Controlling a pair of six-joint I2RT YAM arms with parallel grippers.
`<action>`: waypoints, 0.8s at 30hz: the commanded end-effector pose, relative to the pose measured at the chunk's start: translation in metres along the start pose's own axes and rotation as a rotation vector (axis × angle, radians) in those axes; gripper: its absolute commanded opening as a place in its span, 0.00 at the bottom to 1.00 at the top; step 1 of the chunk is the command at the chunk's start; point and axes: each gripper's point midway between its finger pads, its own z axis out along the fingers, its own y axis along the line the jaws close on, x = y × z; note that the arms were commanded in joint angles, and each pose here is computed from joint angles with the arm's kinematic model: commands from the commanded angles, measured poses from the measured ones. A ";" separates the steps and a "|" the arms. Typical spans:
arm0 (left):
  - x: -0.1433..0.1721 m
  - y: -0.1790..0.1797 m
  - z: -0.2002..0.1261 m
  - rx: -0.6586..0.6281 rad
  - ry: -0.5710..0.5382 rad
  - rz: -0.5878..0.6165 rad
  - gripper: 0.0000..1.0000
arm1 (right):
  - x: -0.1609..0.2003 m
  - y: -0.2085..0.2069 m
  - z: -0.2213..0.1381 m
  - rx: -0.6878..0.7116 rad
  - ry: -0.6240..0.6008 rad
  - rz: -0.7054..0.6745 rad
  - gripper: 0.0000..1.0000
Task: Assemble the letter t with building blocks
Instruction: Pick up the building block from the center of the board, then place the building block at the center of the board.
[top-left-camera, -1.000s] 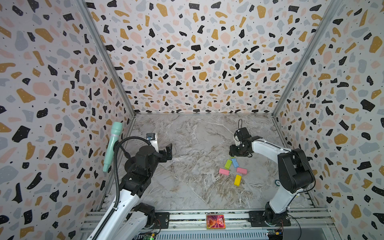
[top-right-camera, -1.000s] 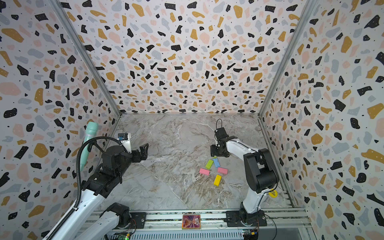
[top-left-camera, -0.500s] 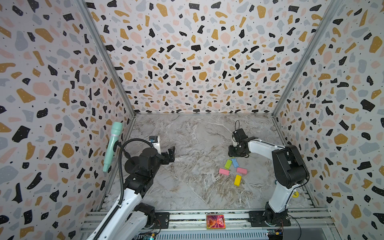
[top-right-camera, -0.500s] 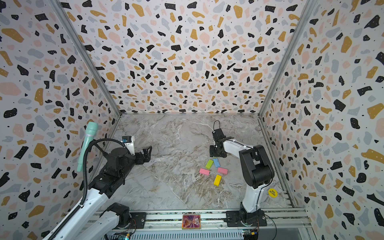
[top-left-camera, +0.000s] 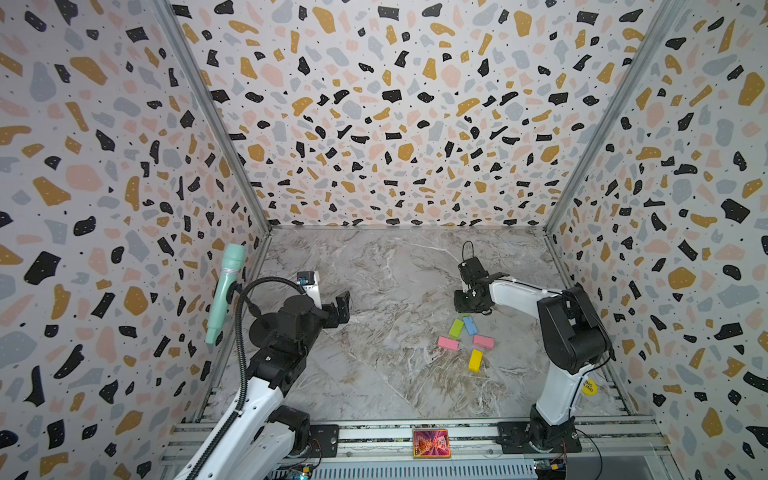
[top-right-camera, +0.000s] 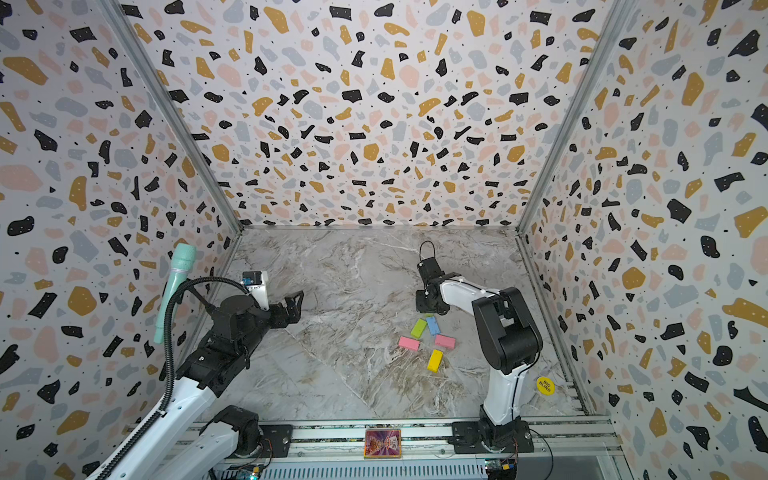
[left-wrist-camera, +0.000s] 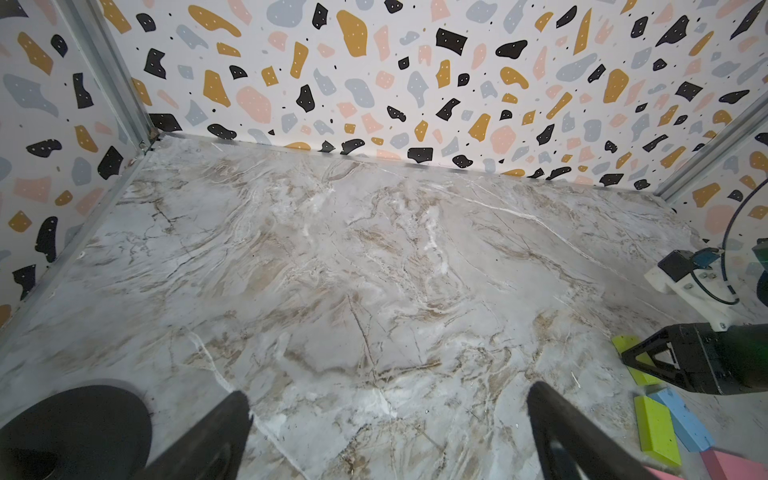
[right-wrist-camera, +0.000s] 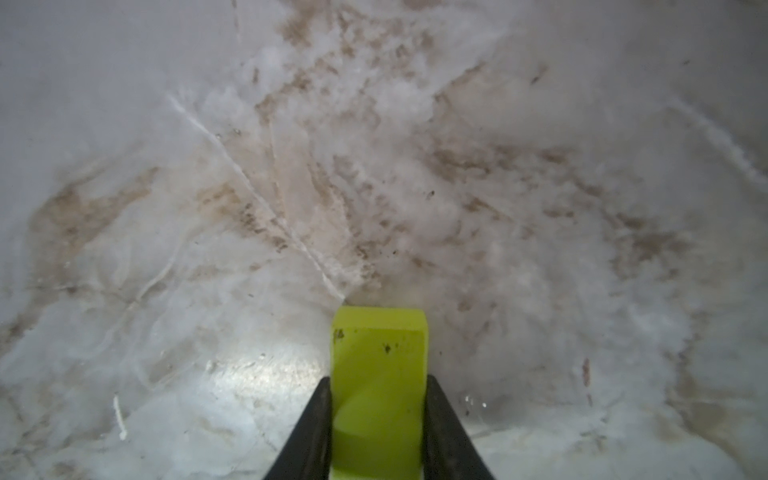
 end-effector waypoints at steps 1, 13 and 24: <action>-0.007 -0.006 0.000 0.027 -0.027 -0.004 0.99 | -0.013 0.010 -0.016 0.022 -0.044 0.019 0.28; 0.003 0.008 0.001 -0.053 0.022 0.026 0.99 | -0.062 0.088 -0.044 0.006 -0.172 0.049 0.13; 0.004 0.021 -0.004 -0.124 0.018 0.026 0.99 | -0.079 0.163 -0.031 -0.019 -0.150 -0.043 0.13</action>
